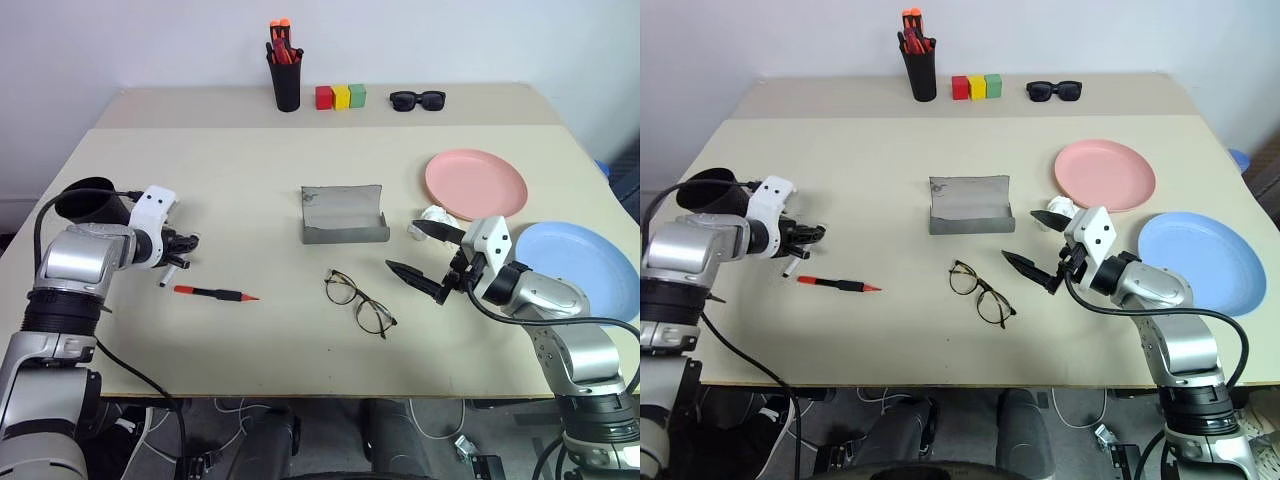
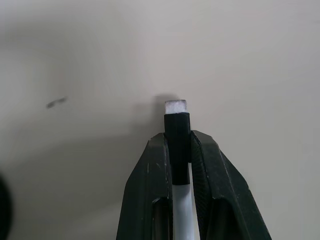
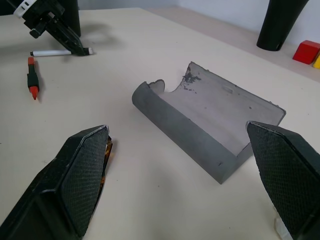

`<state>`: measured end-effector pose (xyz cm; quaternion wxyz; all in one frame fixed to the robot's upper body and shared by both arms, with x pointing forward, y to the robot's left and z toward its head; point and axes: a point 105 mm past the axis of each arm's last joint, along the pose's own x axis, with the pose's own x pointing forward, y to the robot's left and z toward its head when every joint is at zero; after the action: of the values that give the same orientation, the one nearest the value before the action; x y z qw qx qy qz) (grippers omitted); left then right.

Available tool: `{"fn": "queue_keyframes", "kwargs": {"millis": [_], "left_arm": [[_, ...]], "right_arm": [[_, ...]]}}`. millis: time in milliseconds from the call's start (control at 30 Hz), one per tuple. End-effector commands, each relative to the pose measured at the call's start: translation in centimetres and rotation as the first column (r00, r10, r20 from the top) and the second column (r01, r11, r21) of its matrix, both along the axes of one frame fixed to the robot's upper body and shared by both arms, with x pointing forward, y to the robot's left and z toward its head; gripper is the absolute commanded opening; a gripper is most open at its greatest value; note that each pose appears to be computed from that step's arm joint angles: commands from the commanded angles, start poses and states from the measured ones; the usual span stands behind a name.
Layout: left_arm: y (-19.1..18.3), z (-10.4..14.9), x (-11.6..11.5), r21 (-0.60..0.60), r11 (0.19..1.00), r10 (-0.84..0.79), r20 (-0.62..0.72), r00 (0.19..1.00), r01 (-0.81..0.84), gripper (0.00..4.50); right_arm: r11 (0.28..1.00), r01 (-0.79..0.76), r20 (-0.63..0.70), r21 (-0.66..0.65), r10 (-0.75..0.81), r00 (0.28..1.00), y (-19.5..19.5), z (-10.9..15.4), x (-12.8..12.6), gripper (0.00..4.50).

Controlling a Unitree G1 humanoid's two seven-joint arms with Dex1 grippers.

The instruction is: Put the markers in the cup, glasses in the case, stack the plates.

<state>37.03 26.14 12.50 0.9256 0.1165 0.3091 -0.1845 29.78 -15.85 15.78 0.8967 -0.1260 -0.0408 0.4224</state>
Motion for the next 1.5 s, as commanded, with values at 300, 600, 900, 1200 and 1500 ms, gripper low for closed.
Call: {"fn": "queue_keyframes", "kwargs": {"millis": [300, 600, 900, 1200, 1500], "left_arm": [[-4.5, 10.1, -1.1, -0.032, 0.953, -0.225, 0.591, 0.775, 0.302, 0.04], [0.7, 19.0, -3.7, -0.122, 0.98, 0.036, 0.887, 0.46, 0.16, 0.04], [8.1, 21.3, -7.3, -0.217, 0.975, 0.193, 0.939, 0.286, 0.055, 0.04], [11.5, 21.5, -7.2, -0.201, 0.978, 0.209, 0.952, 0.222, -0.06, 0.04], [13.4, 18.8, -5.7, -0.275, 0.955, 0.294, 0.925, 0.24, -0.11, 0.04]], "right_arm": [[1.0, -0.021, 0.058, 0.002, 0.021, 0.998, 0.2, 1.6, 0.1, 4.5], [0.999, -0.038, 0.055, -0.002, 0.039, 0.998, 0.2, 1.7, 0.4, 4.5], [0.989, -0.114, 0.057, 0.09, 0.109, 0.992, 0.5, 3.3, -0.3, 4.5], [0.917, -0.302, 0.08, 0.26, 0.291, 0.953, 2.0, 7.1, -3.6, 4.5], [0.897, -0.349, 0.089, 0.27, 0.338, 0.937, 2.6, 7.4, -5.0, 4.5]]}}
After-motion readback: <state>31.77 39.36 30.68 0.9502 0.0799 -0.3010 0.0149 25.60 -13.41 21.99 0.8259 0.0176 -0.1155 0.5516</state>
